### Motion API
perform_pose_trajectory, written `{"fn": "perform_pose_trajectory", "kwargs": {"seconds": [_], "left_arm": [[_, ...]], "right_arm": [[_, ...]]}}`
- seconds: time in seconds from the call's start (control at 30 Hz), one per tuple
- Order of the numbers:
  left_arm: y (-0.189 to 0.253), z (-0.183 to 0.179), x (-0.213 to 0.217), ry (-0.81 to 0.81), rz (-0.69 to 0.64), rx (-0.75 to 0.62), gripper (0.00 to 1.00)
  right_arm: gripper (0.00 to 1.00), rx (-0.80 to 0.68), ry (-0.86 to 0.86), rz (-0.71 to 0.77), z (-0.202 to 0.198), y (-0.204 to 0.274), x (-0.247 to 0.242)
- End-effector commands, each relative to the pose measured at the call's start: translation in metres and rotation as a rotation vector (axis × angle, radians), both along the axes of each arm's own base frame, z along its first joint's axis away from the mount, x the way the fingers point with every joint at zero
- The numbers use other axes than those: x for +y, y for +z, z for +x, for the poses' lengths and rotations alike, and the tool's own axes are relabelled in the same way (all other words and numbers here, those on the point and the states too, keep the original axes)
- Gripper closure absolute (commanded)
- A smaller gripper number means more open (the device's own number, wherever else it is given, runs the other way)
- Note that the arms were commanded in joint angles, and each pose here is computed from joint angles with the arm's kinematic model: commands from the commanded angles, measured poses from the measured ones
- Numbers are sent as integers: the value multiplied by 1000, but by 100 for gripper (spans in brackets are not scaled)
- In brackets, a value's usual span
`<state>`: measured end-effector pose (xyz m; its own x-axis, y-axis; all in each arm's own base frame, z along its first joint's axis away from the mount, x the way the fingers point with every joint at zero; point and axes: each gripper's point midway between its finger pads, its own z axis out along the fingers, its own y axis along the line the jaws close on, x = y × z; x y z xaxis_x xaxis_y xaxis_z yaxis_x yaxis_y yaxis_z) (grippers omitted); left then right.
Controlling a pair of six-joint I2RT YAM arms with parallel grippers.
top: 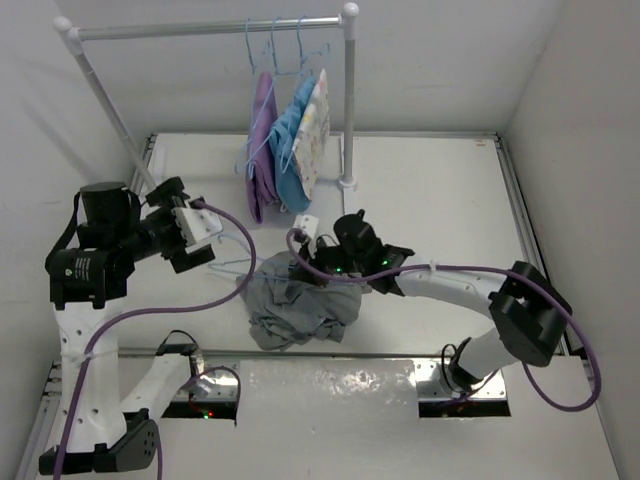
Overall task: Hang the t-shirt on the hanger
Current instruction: Pick up the hanger from the clothesline.
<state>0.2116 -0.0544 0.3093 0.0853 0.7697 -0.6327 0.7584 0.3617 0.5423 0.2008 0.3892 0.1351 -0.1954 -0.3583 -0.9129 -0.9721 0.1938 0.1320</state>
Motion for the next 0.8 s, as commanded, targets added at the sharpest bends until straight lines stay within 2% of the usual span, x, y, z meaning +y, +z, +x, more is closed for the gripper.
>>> {"fn": "perform_pose_trajectory", "kwargs": {"seconds": [0.0, 0.13, 0.27, 0.3, 0.4, 0.5, 0.63, 0.7, 0.77], "left_arm": [[47, 10, -15, 49, -188, -77, 0], [63, 9, -24, 27, -247, -96, 0], [19, 18, -31, -31, -255, 3, 2], [-5, 19, -33, -44, -254, 65, 4], [-48, 11, -43, -167, -236, 160, 7], [-65, 4, -54, -299, -237, 153, 7], [-87, -5, -71, -493, -249, 47, 0], [-77, -1, -80, -547, -298, -17, 0], [-72, 5, -84, -555, -336, -14, 0]], "right_arm": [[100, 2, -74, 149, 14, 41, -13], [100, -10, -115, 149, 15, 39, -36], [100, -13, -130, 166, 4, 40, -55], [100, -11, -133, 163, 2, 41, -58], [100, -27, -139, 178, -5, 52, -71], [100, -49, -154, 172, -9, 61, -82], [100, -55, -150, 175, -14, 66, -88], [100, -53, -136, 178, -18, 68, -88], [100, -55, -130, 175, -19, 67, -89]]}}
